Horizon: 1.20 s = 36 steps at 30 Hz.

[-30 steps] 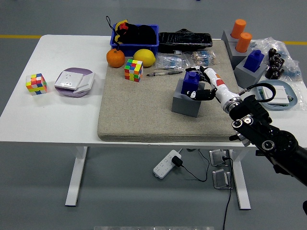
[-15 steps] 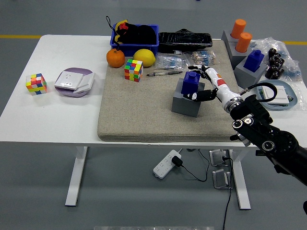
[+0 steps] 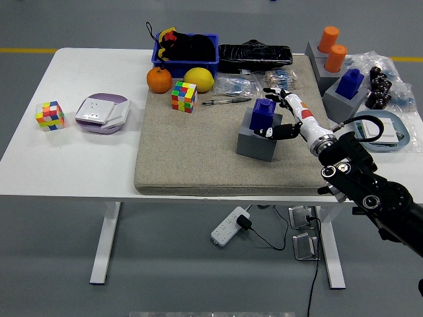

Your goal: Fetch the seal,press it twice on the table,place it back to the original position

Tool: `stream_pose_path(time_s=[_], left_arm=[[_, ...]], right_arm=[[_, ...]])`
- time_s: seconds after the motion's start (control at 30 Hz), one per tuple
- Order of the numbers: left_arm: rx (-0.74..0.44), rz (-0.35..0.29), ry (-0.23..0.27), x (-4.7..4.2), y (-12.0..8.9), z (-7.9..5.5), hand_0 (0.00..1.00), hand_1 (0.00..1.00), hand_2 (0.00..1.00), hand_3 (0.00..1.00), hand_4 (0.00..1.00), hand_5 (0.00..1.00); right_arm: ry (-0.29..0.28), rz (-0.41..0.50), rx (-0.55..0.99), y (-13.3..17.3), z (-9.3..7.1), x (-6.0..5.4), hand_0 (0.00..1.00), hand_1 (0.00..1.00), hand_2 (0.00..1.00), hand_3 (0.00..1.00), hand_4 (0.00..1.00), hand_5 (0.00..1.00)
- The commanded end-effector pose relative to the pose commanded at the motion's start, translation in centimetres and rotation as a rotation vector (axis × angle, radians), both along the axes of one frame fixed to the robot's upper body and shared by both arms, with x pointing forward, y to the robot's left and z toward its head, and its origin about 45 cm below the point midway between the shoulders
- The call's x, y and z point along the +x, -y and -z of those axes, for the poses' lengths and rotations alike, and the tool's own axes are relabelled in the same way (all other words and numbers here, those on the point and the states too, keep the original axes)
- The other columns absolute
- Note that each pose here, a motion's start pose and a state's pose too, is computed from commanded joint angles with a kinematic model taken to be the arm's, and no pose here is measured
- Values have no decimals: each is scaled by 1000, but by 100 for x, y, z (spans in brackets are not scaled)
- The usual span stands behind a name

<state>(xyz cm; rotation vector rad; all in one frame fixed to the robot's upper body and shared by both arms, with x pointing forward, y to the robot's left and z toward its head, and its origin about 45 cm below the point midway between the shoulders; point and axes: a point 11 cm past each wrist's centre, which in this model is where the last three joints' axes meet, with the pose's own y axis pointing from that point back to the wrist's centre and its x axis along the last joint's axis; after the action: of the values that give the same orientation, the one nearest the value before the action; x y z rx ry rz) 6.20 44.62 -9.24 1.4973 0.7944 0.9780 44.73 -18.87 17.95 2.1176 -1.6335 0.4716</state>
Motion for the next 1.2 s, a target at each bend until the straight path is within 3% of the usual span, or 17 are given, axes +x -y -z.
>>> stream_pose_path(time_s=[0.17, 0.2, 0.37, 0.4, 0.57, 0.6, 1.2], left_arm=[[-1, -1, 1, 5, 6, 1, 831, 796, 757, 815, 743, 330], [-1, -2, 2, 6, 6, 1, 831, 797, 757, 815, 743, 329], [-1, -5, 3, 7, 7, 2, 831, 797, 757, 815, 743, 329], [-2, -6, 3, 6, 9, 3, 830, 796, 757, 815, 743, 330], [-2, -9, 2, -3, 15, 8, 830, 796, 757, 815, 743, 330], [-2, -10, 2, -8, 14, 9, 831, 796, 758, 815, 743, 330], [-2, -21, 10, 15, 20, 9, 831, 796, 757, 815, 743, 330]], right_arm=[[-4, 6, 9, 29, -4, 1, 997, 955, 954, 975, 998, 152], [-5, 8, 10, 39, -3, 0, 998, 998, 998, 998, 998, 267], [-16, 25, 15, 140, 7, -10, 998, 998, 998, 998, 998, 267], [-18, 30, 17, 163, 10, -14, 998, 998, 998, 998, 998, 342], [-22, 56, 20, 305, 19, -42, 998, 998, 998, 998, 998, 342], [-21, 67, 21, 359, 18, -52, 998, 998, 998, 998, 998, 393], [37, 251, 135, 1193, -140, -280, 998, 988, 977, 998, 998, 398]])
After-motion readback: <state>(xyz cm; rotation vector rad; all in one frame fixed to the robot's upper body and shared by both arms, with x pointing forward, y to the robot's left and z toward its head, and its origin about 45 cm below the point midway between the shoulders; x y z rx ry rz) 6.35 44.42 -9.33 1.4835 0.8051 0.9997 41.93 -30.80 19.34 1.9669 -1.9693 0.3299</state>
